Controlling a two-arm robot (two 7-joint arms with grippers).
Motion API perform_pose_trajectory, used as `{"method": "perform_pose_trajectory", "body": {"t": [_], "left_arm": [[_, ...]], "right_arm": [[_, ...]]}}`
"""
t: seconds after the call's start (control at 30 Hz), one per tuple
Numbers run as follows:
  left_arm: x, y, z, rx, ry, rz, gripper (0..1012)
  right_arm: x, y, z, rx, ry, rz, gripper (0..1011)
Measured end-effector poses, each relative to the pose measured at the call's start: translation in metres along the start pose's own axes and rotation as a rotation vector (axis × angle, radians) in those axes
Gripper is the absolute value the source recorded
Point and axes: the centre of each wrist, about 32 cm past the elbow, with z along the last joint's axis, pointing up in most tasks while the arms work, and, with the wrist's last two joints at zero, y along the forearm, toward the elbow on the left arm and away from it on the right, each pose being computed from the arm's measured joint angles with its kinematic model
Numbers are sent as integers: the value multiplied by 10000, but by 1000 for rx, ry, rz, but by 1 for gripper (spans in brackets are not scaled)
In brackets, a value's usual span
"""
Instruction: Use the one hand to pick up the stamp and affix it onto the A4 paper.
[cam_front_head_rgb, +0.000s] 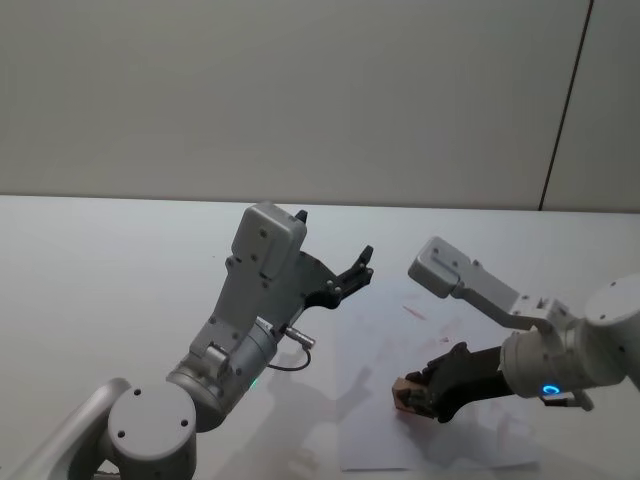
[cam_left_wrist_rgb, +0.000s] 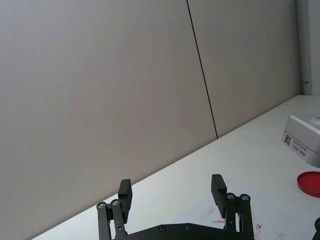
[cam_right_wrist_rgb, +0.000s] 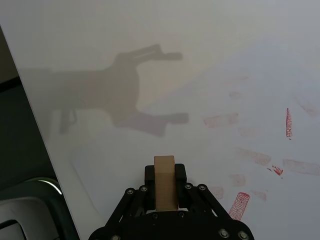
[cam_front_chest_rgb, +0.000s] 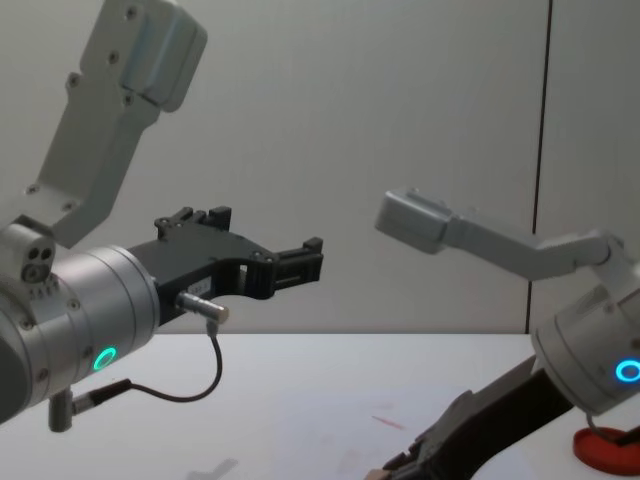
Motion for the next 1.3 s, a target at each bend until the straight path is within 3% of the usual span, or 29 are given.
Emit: {"method": "perform_pose_trajectory", "body": {"t": [1.3], "left_arm": [[0,0,0,0,0,0,1002]], "right_arm": [[-1,72,15,-30,1,25,216]]}}
